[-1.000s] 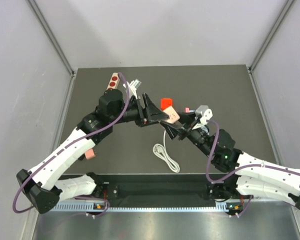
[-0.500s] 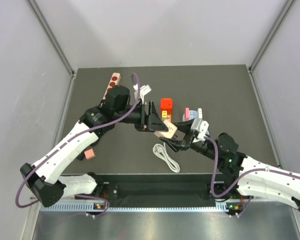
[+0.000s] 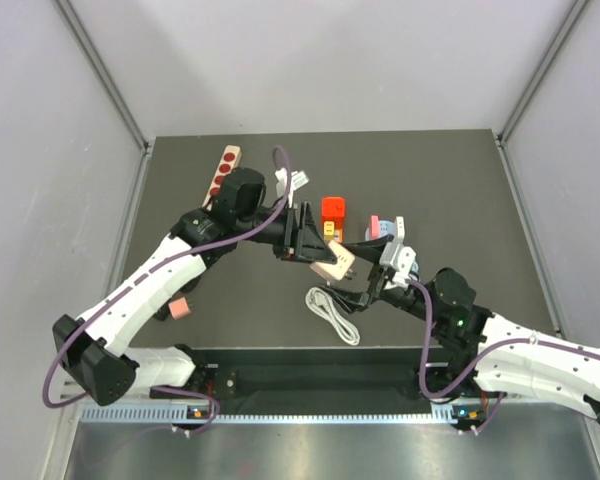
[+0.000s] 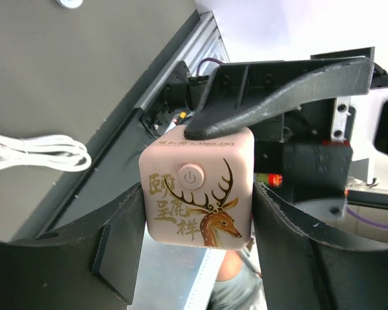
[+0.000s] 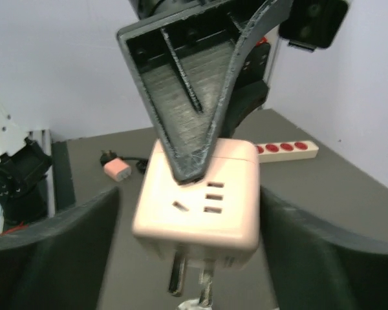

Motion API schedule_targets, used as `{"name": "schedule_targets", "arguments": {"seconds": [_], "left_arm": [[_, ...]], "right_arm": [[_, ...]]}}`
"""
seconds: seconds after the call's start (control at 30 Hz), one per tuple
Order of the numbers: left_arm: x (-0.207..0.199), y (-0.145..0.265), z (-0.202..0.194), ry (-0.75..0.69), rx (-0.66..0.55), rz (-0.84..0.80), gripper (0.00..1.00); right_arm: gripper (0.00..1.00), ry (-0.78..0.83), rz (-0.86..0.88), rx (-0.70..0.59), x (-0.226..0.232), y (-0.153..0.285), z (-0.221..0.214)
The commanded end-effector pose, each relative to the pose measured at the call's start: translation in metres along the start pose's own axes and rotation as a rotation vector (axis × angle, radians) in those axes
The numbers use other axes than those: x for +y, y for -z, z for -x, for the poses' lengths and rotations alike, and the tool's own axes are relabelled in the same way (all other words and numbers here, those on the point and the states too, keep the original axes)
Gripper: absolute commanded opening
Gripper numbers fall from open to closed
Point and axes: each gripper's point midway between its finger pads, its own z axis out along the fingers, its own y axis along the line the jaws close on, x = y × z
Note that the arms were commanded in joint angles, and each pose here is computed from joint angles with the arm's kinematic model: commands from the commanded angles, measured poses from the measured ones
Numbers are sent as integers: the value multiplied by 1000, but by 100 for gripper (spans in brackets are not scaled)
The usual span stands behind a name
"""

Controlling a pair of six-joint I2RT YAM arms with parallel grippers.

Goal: Insert the plug
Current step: Pick up the plug from the center of the board, then adjust the socket at the center of the board.

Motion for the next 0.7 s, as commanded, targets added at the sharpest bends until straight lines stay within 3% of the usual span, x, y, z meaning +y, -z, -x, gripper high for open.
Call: {"name": "schedule_targets", "arguments": {"seconds": [0.0,0.03,0.13,0.2,0.23,0.3,0.37,0.5,0.67], "left_arm": [[-2,7,26,-169,-92,-23,0],[15,17,43,-265,-156,75,0],[56,51,89,-387,-285,337,0],[115,82,116,-296,-326,567,0],[128,97,130,-330,-348,655,0],[181,141,156,-354,-407,979,0],[211,175,174,-343,-456,1162,0],[285,258,193,-169,-535,1468,0],[344,314,185,22,-520,1643,0]], "right_arm": [[91,-18,31,-63,5,2,29],[98,-42,27,-63,5,4,32],[100,-104,24,-76,8,19,35],[100,-144,11,-127,8,32,46],[100,-179,-9,-126,7,38,40],[100,-210,-44,-181,1,51,51],[100,-247,-79,-190,-3,58,47],[100,-276,-145,-218,-14,68,56],[100,-279,-254,-200,-33,67,51]]}}
